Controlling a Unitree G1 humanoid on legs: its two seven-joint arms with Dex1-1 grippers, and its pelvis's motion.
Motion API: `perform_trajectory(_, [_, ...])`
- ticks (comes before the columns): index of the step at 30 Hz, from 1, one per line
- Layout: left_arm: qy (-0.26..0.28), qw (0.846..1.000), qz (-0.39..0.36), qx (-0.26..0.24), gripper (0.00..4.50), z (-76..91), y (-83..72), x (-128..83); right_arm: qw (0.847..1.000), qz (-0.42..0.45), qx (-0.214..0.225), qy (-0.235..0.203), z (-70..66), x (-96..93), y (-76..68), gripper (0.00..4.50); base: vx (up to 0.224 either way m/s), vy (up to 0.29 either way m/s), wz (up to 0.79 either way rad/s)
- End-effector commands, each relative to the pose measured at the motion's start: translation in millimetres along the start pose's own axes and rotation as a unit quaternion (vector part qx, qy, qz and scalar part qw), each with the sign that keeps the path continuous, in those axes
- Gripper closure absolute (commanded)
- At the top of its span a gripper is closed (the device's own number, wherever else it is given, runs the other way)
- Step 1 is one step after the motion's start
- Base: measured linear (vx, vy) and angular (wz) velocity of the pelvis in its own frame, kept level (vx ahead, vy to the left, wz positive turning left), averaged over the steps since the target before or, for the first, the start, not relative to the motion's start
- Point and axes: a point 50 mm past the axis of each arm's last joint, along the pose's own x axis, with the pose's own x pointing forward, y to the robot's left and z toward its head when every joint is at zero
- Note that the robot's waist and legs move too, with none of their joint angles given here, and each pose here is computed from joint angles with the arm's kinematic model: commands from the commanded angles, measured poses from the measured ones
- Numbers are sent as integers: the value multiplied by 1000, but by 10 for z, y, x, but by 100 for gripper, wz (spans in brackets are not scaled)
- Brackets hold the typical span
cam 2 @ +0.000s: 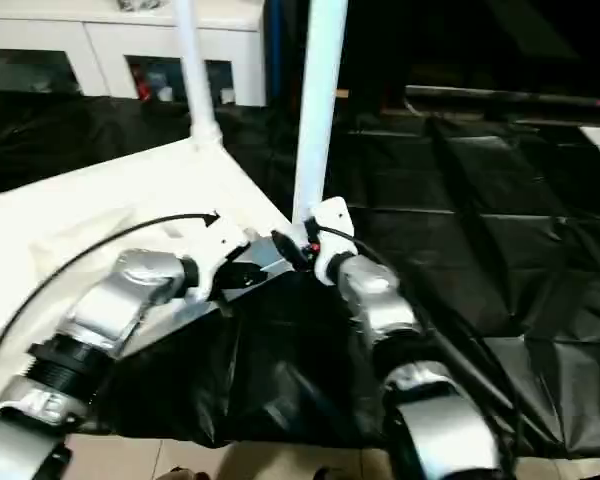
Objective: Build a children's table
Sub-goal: Insert table leg to table base
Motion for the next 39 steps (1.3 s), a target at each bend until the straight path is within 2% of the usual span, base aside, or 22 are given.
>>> perform_trajectory(1, [-57,996,-56,39,450,214,-40,-42,998,53,-17,-3,39,-105,-8,47,0,0,0])
perform_trajectory(4, [-59,994,-83,44,450,182,-49,-83,996,89,-30,3,44,-206,-23,47,0,0,0])
perform_trajectory(7, [-64,987,-136,65,450,145,-71,-163,986,152,-54,37,-6,-373,-17,47,0,0,0])
perform_trajectory(11, [-55,982,-160,80,450,123,-67,-197,979,185,-68,59,-39,-462,11,47,0,0,0])
perform_trajectory(14, [-50,978,-179,90,450,110,-57,-218,974,204,-71,72,-45,-501,40,47,0,0,0])
perform_trajectory(19, [-29,974,-195,111,450,53,-52,-232,971,219,-68,70,-15,-504,70,47,0,0,0])
perform_trajectory(23, [-26,974,-195,111,450,31,-47,-226,966,236,-70,76,-17,-523,100,92,0,0,0])
perform_trajectory(26, [-23,974,-196,112,450,8,-36,-222,965,242,-68,80,-16,-540,111,103,0,0,0])
perform_trajectory(34, [-15,974,-196,110,450,-34,-21,-226,962,253,-63,86,-38,-567,123,167,0,0,0])
perform_trajectory(39, [-12,976,-191,104,450,-62,-16,-208,965,248,-39,82,-60,-558,149,173,0,0,0])
